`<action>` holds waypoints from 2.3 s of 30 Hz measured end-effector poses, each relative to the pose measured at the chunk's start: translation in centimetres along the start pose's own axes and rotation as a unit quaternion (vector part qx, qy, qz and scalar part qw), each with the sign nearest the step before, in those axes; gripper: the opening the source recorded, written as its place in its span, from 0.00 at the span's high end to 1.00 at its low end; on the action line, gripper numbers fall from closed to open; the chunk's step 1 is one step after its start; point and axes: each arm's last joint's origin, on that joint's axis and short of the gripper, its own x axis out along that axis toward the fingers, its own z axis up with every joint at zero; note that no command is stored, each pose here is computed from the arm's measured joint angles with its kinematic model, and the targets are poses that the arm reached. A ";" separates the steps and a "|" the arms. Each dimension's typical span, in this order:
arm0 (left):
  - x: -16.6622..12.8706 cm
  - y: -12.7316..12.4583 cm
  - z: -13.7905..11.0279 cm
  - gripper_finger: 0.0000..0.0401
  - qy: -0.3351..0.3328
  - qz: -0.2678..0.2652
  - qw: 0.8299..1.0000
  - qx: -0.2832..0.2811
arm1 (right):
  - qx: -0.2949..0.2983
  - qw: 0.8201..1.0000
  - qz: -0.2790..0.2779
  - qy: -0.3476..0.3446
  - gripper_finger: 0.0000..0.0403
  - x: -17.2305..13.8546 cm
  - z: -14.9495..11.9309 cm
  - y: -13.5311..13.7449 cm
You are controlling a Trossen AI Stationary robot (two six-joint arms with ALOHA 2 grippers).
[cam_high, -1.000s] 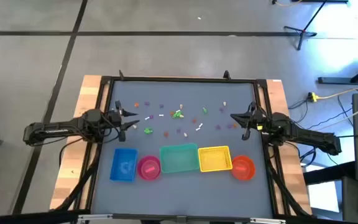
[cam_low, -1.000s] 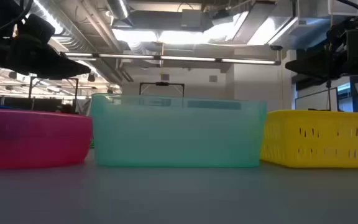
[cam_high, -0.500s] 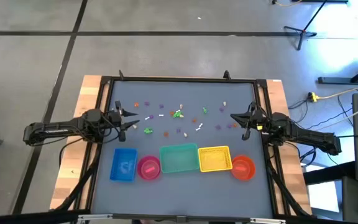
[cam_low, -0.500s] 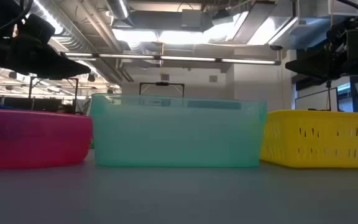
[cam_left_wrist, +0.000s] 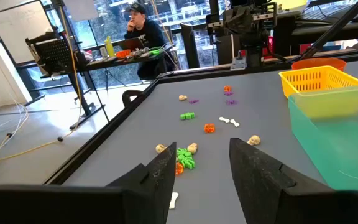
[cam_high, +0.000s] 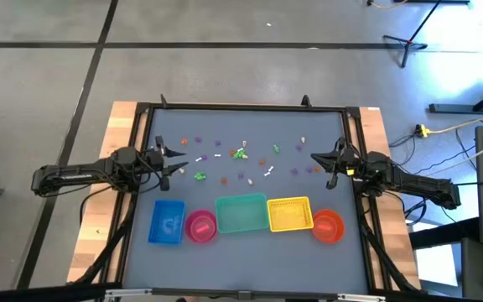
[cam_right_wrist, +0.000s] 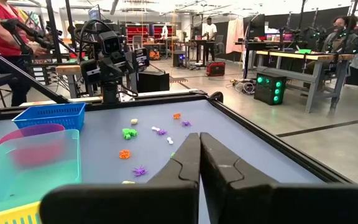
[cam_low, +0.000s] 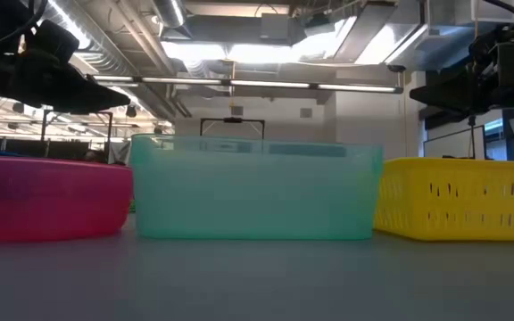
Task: Sort Halloween decoration
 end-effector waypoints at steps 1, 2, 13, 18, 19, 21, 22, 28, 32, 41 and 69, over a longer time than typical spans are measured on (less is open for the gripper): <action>0.0 0.0 0.0 0.66 0.000 0.000 1.000 0.000 | 0.000 1.000 0.000 0.000 0.99 0.0 0.0 0.0; 0.0 0.0 0.0 0.66 0.000 0.000 1.000 0.000 | 0.000 1.000 0.000 0.000 0.99 0.0 0.0 0.0; 0.0 0.0 0.0 0.66 0.000 0.000 1.000 0.000 | 0.000 1.000 0.000 0.000 0.99 0.0 0.0 0.0; 0.0 0.0 0.0 0.66 0.000 0.000 1.000 -0.005 | 0.000 1.000 0.000 -0.001 0.99 0.0 0.0 0.0; 0.0 0.0 0.0 0.66 0.000 0.000 1.000 -0.013 | 0.000 1.000 0.000 -0.002 0.99 0.0 0.0 0.0; 0.0 0.0 0.0 0.66 -0.001 0.000 0.999 -0.032 | 0.001 1.000 0.000 -0.006 0.99 0.0 0.1 0.0; 0.0 0.0 0.0 0.66 0.000 0.000 0.999 -0.040 | 0.001 1.000 0.000 -0.008 0.99 0.0 0.2 0.0; 0.0 0.0 0.0 0.66 0.000 -0.001 0.999 -0.049 | 0.016 1.000 0.004 -0.010 0.99 0.0 0.2 0.0; 0.0 0.0 0.0 0.66 0.000 0.000 0.998 -0.057 | 0.071 0.997 0.004 -0.031 0.99 0.0 0.6 0.0; 0.0 0.0 0.0 0.66 -0.001 0.000 0.998 -0.057 | 0.146 0.984 -0.046 -0.090 0.76 -0.2 1.8 -0.4; 0.0 0.1 0.0 0.66 0.001 0.018 0.998 -0.057 | 0.041 0.932 -0.193 0.303 0.46 1.8 8.8 -0.8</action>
